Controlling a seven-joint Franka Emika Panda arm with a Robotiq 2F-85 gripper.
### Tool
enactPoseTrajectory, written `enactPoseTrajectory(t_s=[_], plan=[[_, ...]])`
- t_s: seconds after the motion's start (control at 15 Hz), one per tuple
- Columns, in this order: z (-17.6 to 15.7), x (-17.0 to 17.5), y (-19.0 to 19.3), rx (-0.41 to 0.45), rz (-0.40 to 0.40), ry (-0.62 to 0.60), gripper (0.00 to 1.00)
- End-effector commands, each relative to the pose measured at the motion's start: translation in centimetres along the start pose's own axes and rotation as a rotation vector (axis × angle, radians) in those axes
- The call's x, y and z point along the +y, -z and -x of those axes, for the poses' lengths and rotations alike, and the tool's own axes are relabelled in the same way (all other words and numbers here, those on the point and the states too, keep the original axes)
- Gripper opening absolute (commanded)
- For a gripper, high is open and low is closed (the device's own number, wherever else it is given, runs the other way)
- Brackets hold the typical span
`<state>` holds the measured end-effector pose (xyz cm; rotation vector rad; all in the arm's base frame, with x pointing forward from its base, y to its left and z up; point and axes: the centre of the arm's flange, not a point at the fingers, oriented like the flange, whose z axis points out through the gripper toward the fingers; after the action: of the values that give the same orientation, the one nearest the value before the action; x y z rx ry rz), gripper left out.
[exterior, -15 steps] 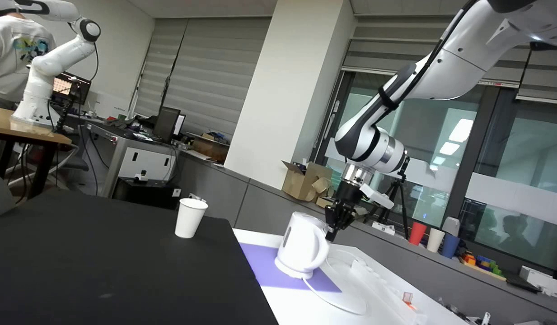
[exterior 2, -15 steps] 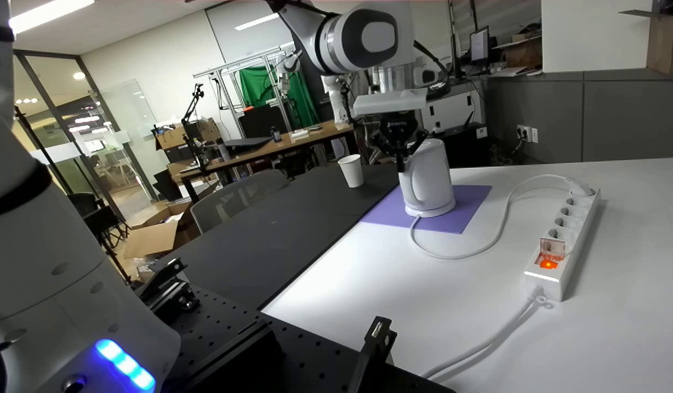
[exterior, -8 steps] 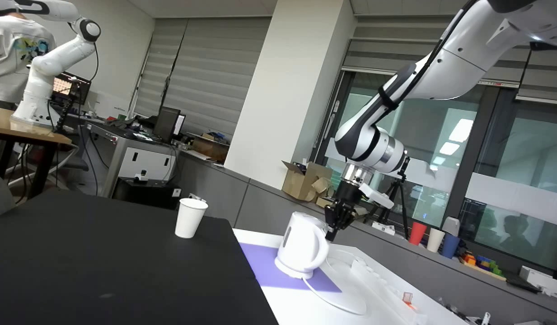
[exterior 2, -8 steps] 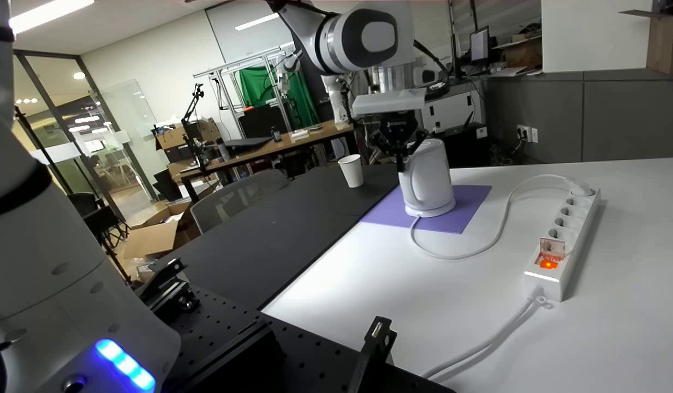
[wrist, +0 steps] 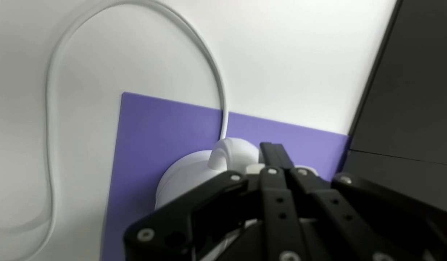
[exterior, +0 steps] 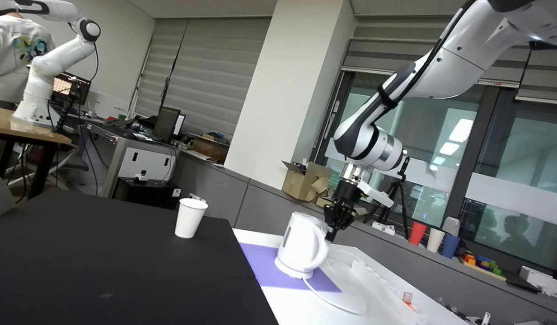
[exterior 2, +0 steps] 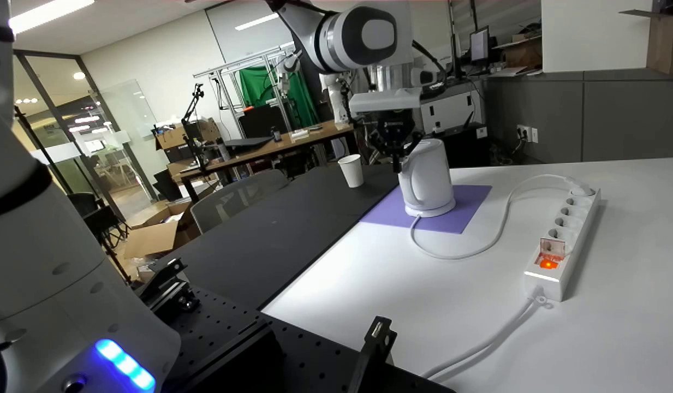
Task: Turn off the white kettle and turn of the switch of the extension cord
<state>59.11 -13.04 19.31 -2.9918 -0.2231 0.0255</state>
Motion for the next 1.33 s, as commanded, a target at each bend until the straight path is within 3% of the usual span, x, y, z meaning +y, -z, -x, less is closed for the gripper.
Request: enactPoseTrajectory(t_s=[0.0, 0.73, 1.27], plan=[[-0.58, -0.28, 1.25, -0.044, 0.011, -0.032, 0.00], [-0.94, -0.15, 1.92, 0.059, 0.030, -0.027, 0.00], [-0.63, 0.41, 0.94, 0.040, 0.025, -0.042, 0.00]])
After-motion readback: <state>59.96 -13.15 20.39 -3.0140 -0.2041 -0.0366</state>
